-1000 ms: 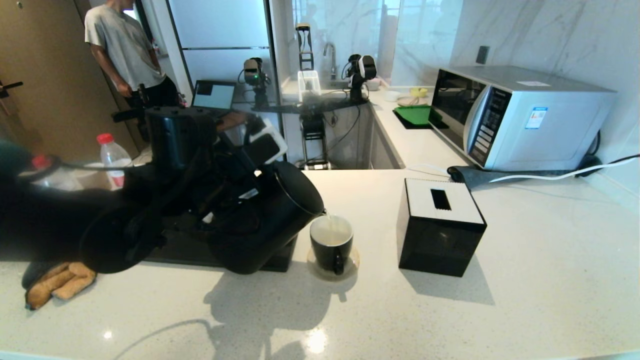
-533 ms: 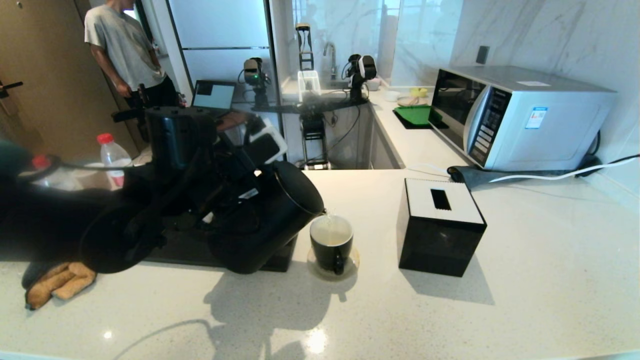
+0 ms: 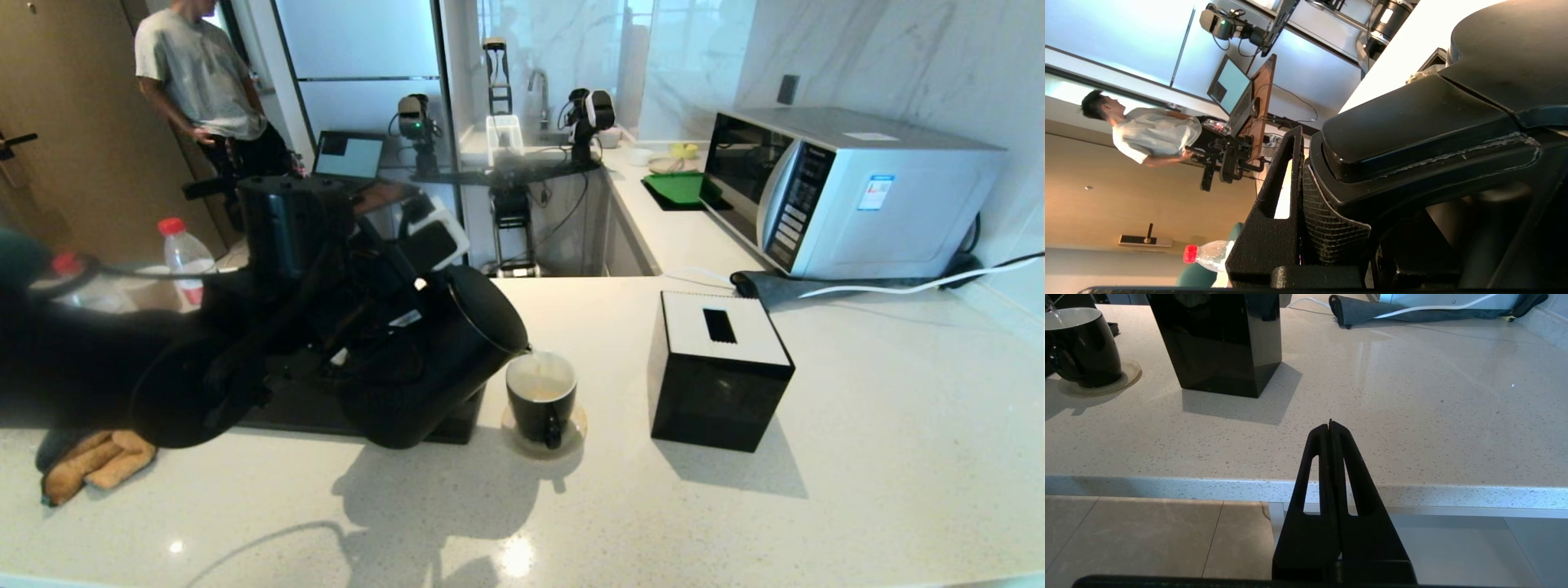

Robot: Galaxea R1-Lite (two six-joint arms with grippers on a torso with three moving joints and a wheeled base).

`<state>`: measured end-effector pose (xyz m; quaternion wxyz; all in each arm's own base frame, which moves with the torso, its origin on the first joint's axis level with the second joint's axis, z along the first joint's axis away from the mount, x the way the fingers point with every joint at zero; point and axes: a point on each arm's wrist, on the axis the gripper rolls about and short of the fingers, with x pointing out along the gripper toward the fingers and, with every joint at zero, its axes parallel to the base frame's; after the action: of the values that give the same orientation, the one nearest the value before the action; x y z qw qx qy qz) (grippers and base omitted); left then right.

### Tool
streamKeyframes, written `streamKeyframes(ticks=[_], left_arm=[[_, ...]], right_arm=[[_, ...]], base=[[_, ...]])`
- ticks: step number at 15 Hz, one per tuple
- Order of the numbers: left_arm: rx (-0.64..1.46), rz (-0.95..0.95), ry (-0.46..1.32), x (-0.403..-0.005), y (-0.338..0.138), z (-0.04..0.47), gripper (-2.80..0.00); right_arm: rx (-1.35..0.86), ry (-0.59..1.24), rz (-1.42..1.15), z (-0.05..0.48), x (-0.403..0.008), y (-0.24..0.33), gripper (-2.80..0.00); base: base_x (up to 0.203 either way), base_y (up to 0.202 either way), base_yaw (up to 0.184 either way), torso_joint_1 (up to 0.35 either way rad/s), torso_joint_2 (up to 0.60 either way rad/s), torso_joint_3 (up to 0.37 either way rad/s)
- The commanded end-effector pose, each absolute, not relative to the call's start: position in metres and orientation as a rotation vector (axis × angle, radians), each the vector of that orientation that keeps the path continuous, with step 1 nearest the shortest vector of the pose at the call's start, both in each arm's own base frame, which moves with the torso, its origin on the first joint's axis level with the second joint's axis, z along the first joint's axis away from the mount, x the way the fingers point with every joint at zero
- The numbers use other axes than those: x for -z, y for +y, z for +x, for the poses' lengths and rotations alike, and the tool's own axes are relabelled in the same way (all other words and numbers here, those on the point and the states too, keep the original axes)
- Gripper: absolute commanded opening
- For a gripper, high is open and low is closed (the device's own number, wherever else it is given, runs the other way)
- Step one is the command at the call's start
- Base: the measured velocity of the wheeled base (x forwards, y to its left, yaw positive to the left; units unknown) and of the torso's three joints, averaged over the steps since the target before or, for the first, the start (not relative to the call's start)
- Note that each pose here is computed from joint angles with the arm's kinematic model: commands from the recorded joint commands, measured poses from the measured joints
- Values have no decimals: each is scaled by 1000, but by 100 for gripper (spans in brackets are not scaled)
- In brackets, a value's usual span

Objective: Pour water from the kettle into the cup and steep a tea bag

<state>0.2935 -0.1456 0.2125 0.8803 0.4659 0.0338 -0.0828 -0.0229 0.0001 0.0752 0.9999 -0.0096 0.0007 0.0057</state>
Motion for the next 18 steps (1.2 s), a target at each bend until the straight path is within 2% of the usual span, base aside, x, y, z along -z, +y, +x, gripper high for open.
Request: streamKeyframes(ticks=[1, 18], left_arm=[[170, 976, 67, -213, -146, 293, -280], [185, 981, 77, -208, -147, 291, -280]], right_arm=[[-12, 3, -20, -23, -75, 0, -280], [-12, 3, -20, -23, -75, 0, -280]], base=[[0, 0, 0, 0, 0, 0], [0, 0, 0, 0, 0, 0]])
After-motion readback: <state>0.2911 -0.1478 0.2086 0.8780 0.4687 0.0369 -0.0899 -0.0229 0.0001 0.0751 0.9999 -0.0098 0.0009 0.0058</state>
